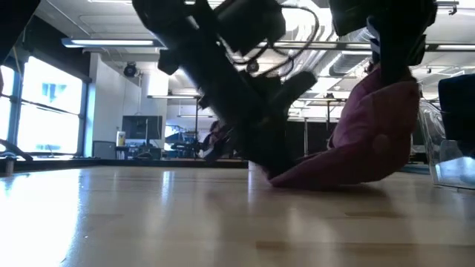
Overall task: Pick & Place hat
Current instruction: Put the red cap into the left transparent bin
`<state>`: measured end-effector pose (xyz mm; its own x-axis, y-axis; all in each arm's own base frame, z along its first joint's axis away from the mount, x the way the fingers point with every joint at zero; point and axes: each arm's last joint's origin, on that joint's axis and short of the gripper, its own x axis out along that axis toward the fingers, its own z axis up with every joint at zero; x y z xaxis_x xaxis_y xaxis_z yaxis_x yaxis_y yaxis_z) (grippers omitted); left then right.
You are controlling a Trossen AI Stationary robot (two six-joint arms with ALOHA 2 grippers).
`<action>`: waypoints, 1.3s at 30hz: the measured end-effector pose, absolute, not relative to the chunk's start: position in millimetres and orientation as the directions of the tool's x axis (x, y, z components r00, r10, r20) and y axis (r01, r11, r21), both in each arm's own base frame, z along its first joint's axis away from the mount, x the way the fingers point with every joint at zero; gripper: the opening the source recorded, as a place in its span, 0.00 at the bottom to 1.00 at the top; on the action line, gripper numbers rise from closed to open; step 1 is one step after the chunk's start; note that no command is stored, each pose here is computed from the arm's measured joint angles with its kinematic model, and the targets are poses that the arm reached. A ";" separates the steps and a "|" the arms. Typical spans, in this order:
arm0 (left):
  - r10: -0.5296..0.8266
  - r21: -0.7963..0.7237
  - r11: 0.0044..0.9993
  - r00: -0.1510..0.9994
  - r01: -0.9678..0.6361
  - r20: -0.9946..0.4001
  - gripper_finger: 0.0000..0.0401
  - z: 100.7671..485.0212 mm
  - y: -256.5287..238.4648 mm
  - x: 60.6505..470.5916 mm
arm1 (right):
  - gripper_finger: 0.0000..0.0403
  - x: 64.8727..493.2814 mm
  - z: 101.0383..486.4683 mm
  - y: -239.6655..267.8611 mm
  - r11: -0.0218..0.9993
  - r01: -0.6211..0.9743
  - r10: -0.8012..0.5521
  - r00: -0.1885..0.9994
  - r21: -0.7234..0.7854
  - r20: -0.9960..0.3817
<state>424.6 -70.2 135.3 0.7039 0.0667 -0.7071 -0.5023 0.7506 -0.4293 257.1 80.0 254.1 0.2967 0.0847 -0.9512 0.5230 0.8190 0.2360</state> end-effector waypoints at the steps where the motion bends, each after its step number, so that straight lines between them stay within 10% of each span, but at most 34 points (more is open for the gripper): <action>1: 0.070 -0.420 0.746 0.689 -0.516 -0.722 0.01 132.3 -70.2 423.7 | 0.03 256.3 253.9 81.3 0.819 0.522 0.091 0.290 0.237 -0.953; 21: 0.322 -0.141 0.688 0.474 -0.712 -0.820 0.01 166.4 -59.0 382.5 | 0.10 251.5 254.0 97.1 0.837 0.506 0.047 0.315 0.210 -0.948; 32: 0.301 -0.221 0.698 0.559 -0.682 -0.773 0.01 211.3 -57.2 371.3 | 0.46 258.9 253.6 70.4 0.864 0.482 -0.015 0.311 0.144 -0.950; 39: 0.212 -0.192 0.787 0.550 -0.586 -0.808 0.01 229.8 -65.6 354.9 | 0.58 276.9 256.4 79.9 0.952 0.193 0.131 0.443 0.237 -0.887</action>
